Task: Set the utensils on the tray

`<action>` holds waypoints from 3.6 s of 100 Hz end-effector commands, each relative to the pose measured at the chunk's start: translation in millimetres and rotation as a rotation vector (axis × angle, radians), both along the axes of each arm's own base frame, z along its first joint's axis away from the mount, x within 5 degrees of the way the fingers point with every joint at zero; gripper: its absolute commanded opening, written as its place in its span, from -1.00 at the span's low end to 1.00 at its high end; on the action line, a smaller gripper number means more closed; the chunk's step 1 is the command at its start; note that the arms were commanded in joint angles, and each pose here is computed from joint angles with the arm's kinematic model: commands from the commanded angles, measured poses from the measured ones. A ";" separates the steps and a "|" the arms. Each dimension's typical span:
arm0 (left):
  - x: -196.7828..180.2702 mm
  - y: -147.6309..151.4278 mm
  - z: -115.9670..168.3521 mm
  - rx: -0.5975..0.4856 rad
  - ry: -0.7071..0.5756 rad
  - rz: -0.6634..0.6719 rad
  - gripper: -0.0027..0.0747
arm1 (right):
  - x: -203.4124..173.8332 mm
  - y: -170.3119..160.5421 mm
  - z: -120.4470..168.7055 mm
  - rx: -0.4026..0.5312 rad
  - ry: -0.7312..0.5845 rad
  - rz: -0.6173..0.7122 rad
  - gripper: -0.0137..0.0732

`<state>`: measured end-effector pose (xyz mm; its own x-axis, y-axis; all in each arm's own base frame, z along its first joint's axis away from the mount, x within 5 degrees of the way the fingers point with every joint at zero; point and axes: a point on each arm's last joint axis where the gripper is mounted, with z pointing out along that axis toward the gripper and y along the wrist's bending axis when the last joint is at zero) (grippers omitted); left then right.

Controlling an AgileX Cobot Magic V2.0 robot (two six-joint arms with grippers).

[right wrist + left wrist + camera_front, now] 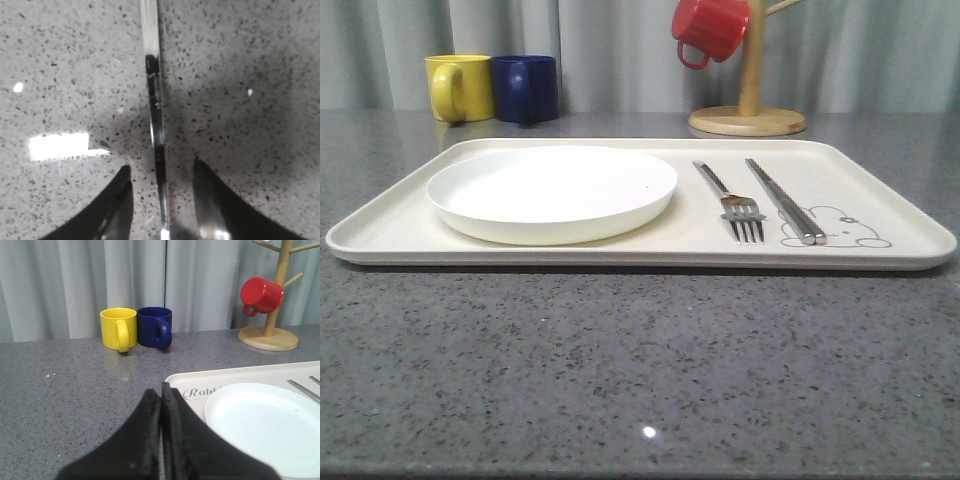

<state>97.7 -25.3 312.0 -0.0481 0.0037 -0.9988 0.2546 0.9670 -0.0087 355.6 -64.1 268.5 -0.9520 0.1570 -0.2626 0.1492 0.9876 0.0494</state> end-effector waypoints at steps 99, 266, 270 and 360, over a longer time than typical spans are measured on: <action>0.0 1.5 14.5 -0.025 -0.085 0.017 -0.98 | 3.3 -2.8 4.7 0.001 -0.001 -0.024 -0.85; 0.0 1.5 14.5 -0.025 -0.085 0.017 -0.98 | -4.9 170.4 16.4 0.122 -0.081 0.084 -0.11; 0.0 1.5 14.5 -0.025 -0.085 0.017 -0.98 | -5.1 170.3 16.8 0.122 -0.083 0.084 -0.04; 0.0 1.5 14.5 -0.025 -0.085 0.017 -0.98 | -140.3 86.7 96.1 -0.060 -0.679 0.093 0.06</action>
<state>97.7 -25.3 312.0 -0.0481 0.0037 -0.9988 0.2546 0.9670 -0.0087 236.6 27.7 352.9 -0.7102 0.0693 -0.7006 0.0482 0.9976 0.0499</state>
